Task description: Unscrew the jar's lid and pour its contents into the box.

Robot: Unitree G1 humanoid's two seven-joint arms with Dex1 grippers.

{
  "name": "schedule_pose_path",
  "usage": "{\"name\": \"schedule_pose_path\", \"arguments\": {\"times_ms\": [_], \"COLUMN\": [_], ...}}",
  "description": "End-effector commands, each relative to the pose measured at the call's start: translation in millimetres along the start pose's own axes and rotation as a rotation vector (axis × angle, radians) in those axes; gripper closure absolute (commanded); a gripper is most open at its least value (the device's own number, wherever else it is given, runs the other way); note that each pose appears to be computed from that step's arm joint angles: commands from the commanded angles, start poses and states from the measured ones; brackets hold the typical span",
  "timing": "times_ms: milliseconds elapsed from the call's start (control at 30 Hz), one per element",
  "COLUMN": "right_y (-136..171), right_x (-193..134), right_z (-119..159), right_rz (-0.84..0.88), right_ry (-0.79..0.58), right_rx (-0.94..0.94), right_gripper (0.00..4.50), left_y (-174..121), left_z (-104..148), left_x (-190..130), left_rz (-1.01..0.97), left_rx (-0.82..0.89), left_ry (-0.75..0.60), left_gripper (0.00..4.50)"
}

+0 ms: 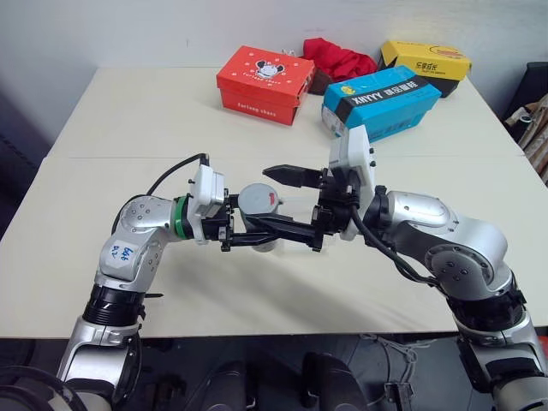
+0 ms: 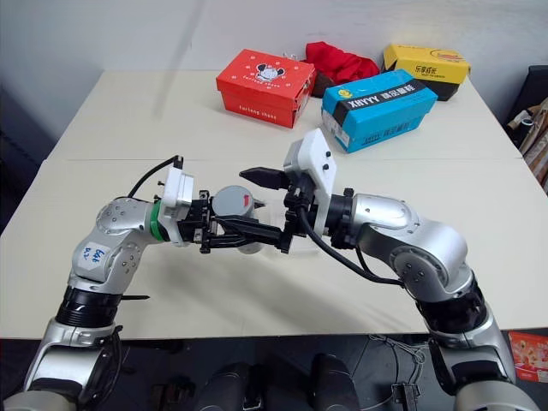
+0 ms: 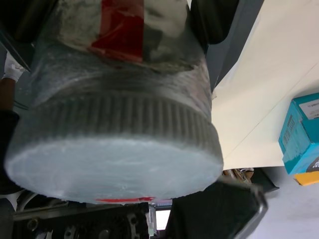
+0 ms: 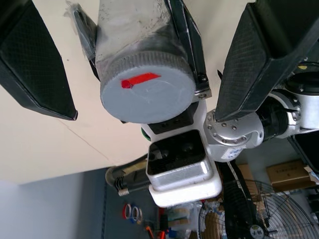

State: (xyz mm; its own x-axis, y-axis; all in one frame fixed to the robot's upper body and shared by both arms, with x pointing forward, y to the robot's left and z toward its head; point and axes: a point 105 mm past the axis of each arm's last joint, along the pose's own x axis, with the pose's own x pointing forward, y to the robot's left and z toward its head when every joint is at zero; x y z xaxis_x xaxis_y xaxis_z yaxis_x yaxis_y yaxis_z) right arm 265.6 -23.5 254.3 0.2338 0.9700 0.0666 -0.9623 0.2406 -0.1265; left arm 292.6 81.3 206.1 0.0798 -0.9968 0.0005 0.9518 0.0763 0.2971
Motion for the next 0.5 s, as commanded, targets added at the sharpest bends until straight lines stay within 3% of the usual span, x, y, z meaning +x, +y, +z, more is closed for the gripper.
{"name": "schedule_pose_path", "arguments": {"times_ms": [33,267,367,500], "right_y": [3.8,3.0,2.2,2.2], "right_x": [6.0,12.1,12.9,11.4], "right_z": [6.0,1.3,1.7,-1.2], "right_rz": [0.02,0.025,0.024,0.039], "right_ry": [-0.017,-0.013,-0.021,-0.006], "right_rx": [-0.026,-0.03,-0.042,-0.06], "right_gripper": [0.0,0.0,0.55,1.83], "left_y": [-4.3,-6.1,-5.5,-5.8], "left_z": [10.0,8.0,7.8,8.7], "left_x": [5.1,6.2,5.0,3.2], "left_rz": [-0.017,-0.012,-0.008,-0.01], "left_rx": [0.056,0.052,0.053,0.054], "left_ry": [-0.013,-0.009,-0.006,-0.004], "left_gripper": [2.14,2.14,2.14,2.14]}}
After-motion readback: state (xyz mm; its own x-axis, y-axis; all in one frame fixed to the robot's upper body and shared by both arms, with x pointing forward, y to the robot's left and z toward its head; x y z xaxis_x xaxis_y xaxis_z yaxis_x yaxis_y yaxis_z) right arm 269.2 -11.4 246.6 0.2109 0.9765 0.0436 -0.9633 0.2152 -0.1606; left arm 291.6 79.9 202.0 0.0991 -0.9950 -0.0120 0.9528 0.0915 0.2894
